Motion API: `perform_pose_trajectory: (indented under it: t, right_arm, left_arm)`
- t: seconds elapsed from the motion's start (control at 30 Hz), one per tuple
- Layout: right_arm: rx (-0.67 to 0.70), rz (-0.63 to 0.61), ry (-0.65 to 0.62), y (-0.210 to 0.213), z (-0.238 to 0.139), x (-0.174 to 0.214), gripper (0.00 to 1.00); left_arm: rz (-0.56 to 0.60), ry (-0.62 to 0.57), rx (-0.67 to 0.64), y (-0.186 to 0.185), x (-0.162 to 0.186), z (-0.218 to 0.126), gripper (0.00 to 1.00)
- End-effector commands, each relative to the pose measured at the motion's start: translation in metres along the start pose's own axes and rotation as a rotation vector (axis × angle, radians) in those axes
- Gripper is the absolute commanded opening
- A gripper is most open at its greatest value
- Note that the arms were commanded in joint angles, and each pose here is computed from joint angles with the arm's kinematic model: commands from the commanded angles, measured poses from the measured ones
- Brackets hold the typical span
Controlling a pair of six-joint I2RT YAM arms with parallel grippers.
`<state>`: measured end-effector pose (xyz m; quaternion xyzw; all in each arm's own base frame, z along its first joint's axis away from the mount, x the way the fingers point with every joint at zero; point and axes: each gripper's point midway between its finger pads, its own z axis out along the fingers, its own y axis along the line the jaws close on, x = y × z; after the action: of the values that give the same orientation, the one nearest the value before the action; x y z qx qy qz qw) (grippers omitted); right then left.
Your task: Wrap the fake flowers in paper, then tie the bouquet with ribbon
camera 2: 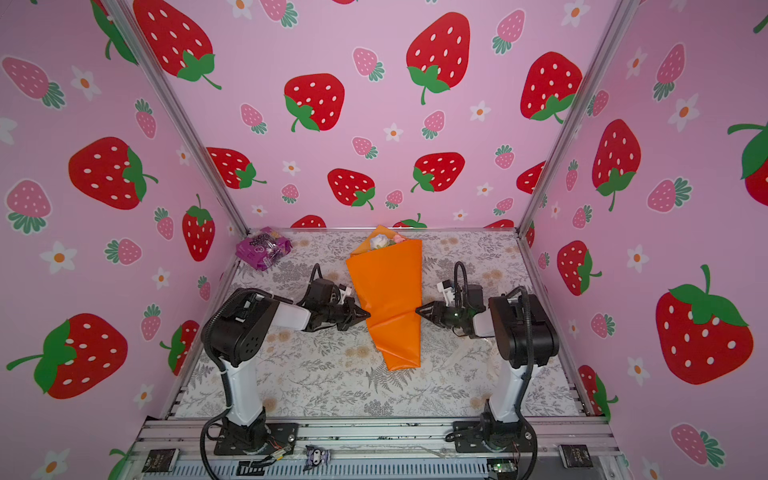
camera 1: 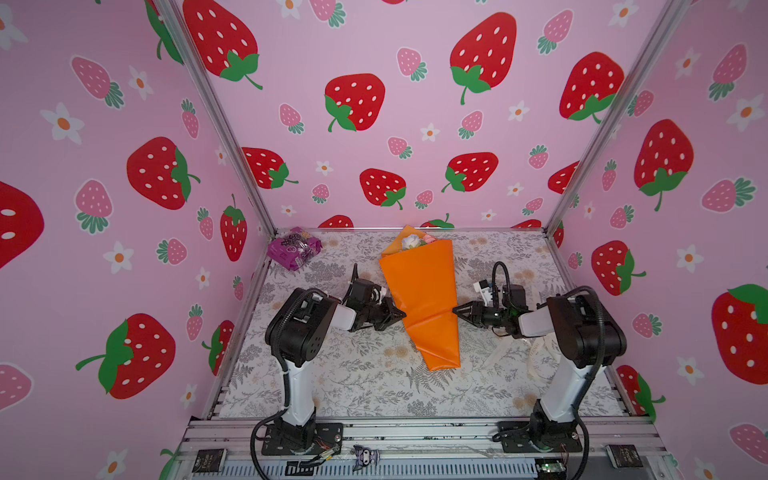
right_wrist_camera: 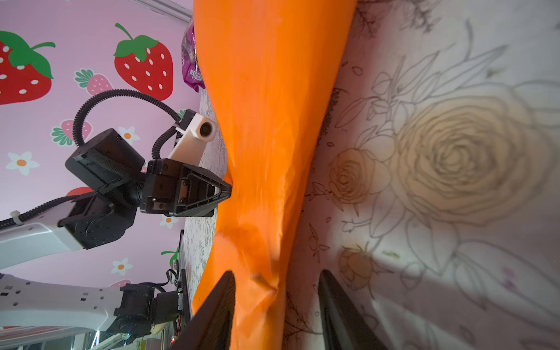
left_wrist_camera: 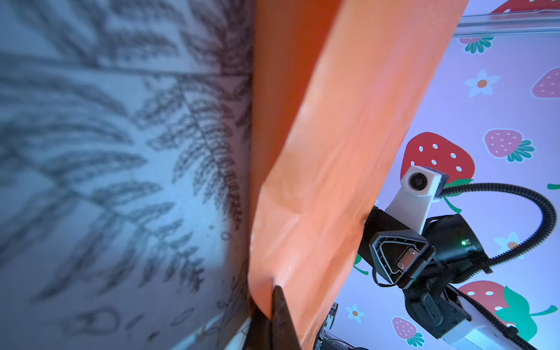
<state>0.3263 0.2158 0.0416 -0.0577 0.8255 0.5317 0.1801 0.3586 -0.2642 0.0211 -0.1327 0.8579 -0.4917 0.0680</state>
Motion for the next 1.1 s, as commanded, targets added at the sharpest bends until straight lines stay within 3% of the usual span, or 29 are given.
perform_pose_trajectory:
  t: [0.0, 0.07, 0.2, 0.53, 0.63, 0.73, 0.8, 0.93, 1.07]
  right_arm:
    - [-0.033, -0.04, 0.045, 0.007, 0.009, 0.006, 0.35]
    - [-0.015, -0.047, 0.046, 0.005, 0.007, 0.01, 0.21]
    - [0.009, -0.028, 0.025, -0.002, 0.0, 0.012, 0.08]
    - [0.003, 0.016, 0.001, -0.002, -0.012, 0.034, 0.16]
    - [0.015, 0.012, -0.033, 0.003, -0.017, 0.027, 0.3]
    - [0.03, 0.004, -0.081, 0.011, -0.022, 0.012, 0.32]
    - [0.068, 0.001, -0.133, 0.014, -0.028, 0.0, 0.39]
    - [0.147, -0.018, -0.276, 0.029, -0.046, -0.027, 0.39]
    - [0.085, -0.13, -0.19, 0.073, -0.025, -0.019, 0.3]
  left_arm:
    - [-0.015, -0.003, 0.003, -0.001, -0.006, 0.003, 0.0]
    - [-0.016, -0.004, 0.001, 0.0, -0.006, 0.003, 0.0]
    - [-0.014, -0.007, 0.004, -0.001, -0.006, 0.002, 0.0]
    - [-0.012, -0.009, 0.007, -0.002, -0.006, 0.0, 0.0]
    - [-0.012, -0.003, 0.009, -0.002, -0.004, 0.0, 0.0]
    - [-0.015, 0.022, 0.018, -0.003, 0.0, 0.003, 0.0]
    - [-0.015, 0.031, 0.023, -0.003, 0.001, 0.004, 0.0]
    - [-0.009, 0.037, 0.02, -0.004, 0.003, 0.006, 0.05]
    - [0.002, 0.043, 0.014, -0.007, 0.006, 0.007, 0.14]
